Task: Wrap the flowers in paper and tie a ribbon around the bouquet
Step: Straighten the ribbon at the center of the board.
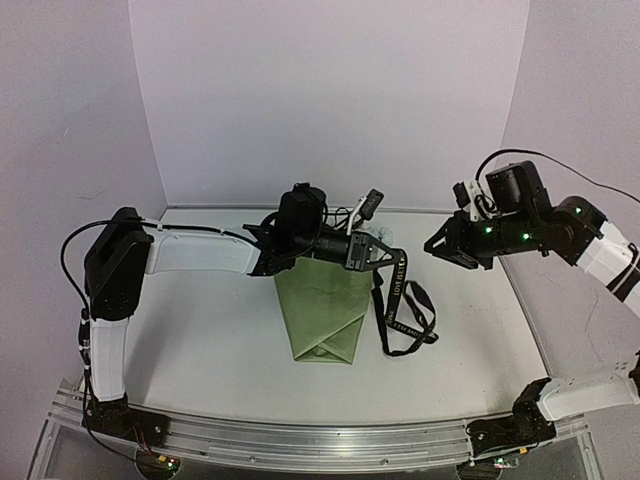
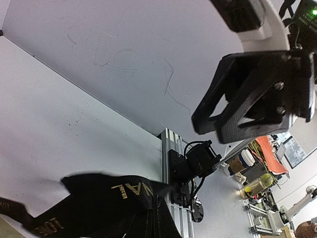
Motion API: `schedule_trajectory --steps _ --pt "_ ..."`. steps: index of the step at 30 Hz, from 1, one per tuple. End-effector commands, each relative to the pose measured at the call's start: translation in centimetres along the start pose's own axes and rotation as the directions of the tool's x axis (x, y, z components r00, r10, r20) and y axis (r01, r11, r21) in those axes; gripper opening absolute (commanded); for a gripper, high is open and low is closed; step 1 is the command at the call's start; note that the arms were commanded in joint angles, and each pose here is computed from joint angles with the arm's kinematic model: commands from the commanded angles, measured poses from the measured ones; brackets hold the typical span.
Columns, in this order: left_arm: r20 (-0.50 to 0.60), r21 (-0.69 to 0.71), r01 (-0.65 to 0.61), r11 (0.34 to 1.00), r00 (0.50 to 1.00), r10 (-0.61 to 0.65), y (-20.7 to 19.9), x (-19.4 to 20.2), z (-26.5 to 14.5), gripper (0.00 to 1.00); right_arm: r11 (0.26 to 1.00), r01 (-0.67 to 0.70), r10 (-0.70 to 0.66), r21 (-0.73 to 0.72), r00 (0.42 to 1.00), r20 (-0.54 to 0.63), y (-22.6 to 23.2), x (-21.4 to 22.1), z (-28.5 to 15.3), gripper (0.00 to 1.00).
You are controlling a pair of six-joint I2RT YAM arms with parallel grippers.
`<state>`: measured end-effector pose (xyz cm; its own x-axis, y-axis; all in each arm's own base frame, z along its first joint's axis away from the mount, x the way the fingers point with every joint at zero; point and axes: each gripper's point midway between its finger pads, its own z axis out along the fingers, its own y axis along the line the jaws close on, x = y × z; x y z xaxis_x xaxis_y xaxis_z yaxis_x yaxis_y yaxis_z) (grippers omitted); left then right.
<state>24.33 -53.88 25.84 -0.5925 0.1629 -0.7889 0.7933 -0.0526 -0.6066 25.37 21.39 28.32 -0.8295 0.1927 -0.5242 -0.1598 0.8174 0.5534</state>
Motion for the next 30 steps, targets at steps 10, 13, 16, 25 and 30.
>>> schedule_trajectory --steps 10,13,16,25,30 --pt "0.032 -0.207 0.091 0.974 0.996 -0.086 -2.8 -3.0 -6.8 0.0 0.937 0.024 -0.012 0.349 0.999 -0.036 -11.0 4.9 4.8 0.61" --pt "0.041 -0.229 0.108 0.967 0.994 -0.101 -2.9 -2.9 -8.2 0.0 0.914 0.009 0.026 0.405 0.996 -0.082 -13.2 6.8 6.9 0.66" --pt "0.065 -0.258 0.124 0.958 0.992 -0.11 -3.1 -3.3 -9.7 0.0 0.876 -0.014 0.058 0.483 0.995 -0.076 -15.9 8.3 7.9 0.66" --pt "0.176 -0.401 0.163 0.902 0.979 -0.099 -2.7 -5.2 -15.2 0.0 0.793 -0.048 0.114 0.608 0.991 -0.071 -21.0 11.9 9.2 0.75" --pt "0.264 -0.517 0.202 0.832 0.962 -0.07 -2.4 -6.0 -19.1 0.0 0.784 -0.055 0.109 0.618 0.993 -0.05 -20.0 9.2 10.8 0.74"
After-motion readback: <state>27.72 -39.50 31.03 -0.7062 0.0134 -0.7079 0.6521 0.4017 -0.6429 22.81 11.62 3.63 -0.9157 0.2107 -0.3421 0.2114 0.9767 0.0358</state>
